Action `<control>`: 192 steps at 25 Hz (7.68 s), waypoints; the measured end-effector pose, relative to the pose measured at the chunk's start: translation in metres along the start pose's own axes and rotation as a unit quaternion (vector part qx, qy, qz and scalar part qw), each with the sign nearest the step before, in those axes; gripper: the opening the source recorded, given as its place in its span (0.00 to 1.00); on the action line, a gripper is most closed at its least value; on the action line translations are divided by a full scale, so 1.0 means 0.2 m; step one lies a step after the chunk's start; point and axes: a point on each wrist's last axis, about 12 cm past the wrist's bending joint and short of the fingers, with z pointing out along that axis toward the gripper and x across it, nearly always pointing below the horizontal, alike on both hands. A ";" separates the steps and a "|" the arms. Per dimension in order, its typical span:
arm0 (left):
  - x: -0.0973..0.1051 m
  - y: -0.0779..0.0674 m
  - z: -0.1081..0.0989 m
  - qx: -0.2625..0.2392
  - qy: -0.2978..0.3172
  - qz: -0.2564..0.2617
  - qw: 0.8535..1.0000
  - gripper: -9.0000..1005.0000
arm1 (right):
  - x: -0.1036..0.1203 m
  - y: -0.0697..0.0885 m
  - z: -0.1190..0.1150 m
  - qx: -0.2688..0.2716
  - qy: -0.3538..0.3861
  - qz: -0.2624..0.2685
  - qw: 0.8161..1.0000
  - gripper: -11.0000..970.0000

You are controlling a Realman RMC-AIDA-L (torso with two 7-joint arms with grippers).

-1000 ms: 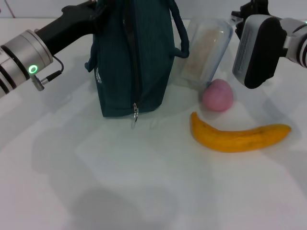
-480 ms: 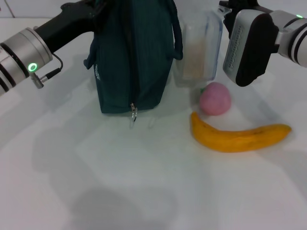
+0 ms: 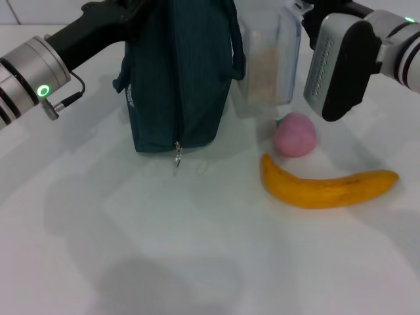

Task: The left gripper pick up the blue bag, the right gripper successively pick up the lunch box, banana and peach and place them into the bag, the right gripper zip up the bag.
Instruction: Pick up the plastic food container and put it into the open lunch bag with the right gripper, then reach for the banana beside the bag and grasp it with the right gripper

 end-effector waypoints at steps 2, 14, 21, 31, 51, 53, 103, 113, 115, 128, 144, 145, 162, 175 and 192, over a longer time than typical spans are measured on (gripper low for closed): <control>0.00 0.00 0.00 0.000 0.000 0.000 1.000 0.11 | 0.00 0.00 -0.01 0.007 -0.003 -0.007 1.000 0.09; 0.01 0.04 -0.05 -0.034 -0.010 0.003 0.999 0.11 | -0.02 -0.04 -0.05 0.062 -0.025 -0.004 0.998 0.09; -0.07 0.05 -0.11 -0.013 -0.030 -0.032 0.999 0.11 | -0.03 -0.08 -0.08 0.089 -0.034 0.003 0.995 0.09; -0.36 0.07 -0.15 0.049 0.087 -0.180 0.979 0.11 | -0.01 -0.09 -0.10 0.111 -0.035 0.014 0.993 0.09; -0.15 0.11 0.00 -0.058 0.175 -0.236 0.954 0.11 | -0.09 -0.11 -0.13 0.144 -0.070 0.027 0.987 0.09; -0.14 0.10 0.00 -0.055 0.177 -0.232 0.955 0.11 | -0.12 -0.13 -0.13 0.150 -0.079 0.026 0.985 0.09; -0.24 0.14 -0.01 -0.048 0.122 -0.207 0.970 0.08 | -0.27 0.00 -0.10 0.140 -0.139 -0.018 0.980 0.08; -0.22 0.17 -0.02 -0.071 0.119 -0.208 0.968 0.08 | -0.25 0.03 -0.15 0.159 -0.141 -0.012 0.977 0.04; -0.22 0.17 -0.02 -0.070 0.119 -0.208 0.968 0.08 | -0.24 0.06 -0.15 0.150 -0.137 -0.013 0.979 0.04; -0.21 0.16 -0.01 -0.067 0.117 -0.199 0.971 0.08 | -0.26 0.16 -0.14 0.132 -0.148 0.006 0.980 0.09; -0.15 0.14 -0.05 -0.064 0.117 -0.195 0.972 0.09 | -0.07 -0.04 -0.15 0.069 -0.079 0.354 0.929 0.48; -0.15 0.14 -0.06 -0.059 0.119 -0.196 0.972 0.09 | -0.06 -0.02 -0.15 0.044 -0.065 0.369 0.926 0.52; -0.05 0.05 -0.44 0.040 0.084 -0.138 0.986 0.09 | -0.30 -0.01 -0.21 -0.040 -0.112 0.460 0.880 0.66; -0.04 0.01 -0.49 0.100 0.144 -0.096 0.980 0.09 | -0.43 -0.14 -0.14 -0.098 -0.154 0.563 0.806 0.66; -0.02 0.01 -0.45 0.086 0.126 -0.068 0.986 0.10 | -0.20 -0.37 -0.26 -0.301 -0.290 0.576 0.703 0.66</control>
